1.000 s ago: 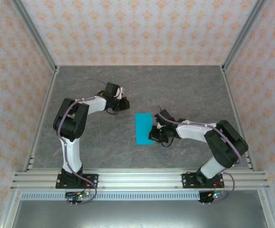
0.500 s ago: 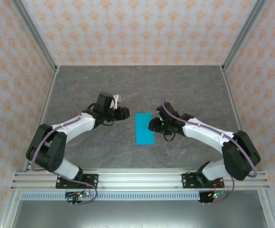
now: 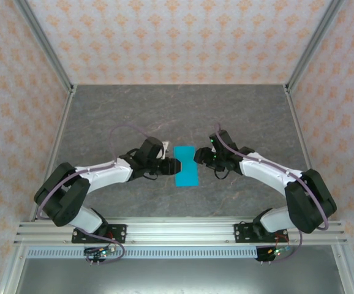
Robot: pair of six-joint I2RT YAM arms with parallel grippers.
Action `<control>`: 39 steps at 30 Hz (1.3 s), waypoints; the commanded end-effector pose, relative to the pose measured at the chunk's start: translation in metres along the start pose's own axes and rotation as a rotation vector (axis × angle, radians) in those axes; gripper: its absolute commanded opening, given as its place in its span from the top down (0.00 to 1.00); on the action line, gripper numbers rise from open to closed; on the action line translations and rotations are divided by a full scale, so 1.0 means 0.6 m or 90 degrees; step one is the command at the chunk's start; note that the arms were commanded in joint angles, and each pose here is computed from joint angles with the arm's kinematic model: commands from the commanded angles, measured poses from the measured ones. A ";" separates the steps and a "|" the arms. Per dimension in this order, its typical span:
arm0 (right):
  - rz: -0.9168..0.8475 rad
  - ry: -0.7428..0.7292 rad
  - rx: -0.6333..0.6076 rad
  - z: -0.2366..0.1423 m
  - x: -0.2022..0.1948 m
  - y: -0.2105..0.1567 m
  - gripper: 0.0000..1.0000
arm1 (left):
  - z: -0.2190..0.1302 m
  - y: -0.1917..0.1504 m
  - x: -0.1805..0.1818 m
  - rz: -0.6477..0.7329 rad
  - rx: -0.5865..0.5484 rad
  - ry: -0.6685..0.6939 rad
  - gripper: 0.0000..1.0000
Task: Fold a paper plane with a square sheet of paper (fold left side to right side)
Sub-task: Fold the triangle a second time at the center of the table.
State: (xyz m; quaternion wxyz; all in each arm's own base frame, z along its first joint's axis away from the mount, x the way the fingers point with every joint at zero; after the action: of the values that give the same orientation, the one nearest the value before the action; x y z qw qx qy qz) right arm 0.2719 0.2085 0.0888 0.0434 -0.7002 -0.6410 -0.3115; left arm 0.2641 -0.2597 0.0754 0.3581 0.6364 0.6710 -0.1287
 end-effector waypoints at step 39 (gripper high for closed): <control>0.065 0.061 0.116 0.073 0.012 -0.034 0.48 | 0.078 0.015 0.065 -0.036 0.006 0.111 0.81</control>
State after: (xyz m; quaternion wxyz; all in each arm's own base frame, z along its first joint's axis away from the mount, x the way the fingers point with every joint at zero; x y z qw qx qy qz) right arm 0.2595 0.2281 0.0391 0.1399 -0.7145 -0.6341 -0.2606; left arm 0.2974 -0.2703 0.0269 0.3114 0.6322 0.7025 -0.0990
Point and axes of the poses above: each hand's point on the last joint's axis, 136 mm out from that joint toward the fingers, its own z axis out along the fingers, its own x axis along the line the jaws close on, y = z × x, the point moved 1 cm from there along -z, back along the fingers, and after that the axes turned 7 degrees about -z, right-handed, at the moved point
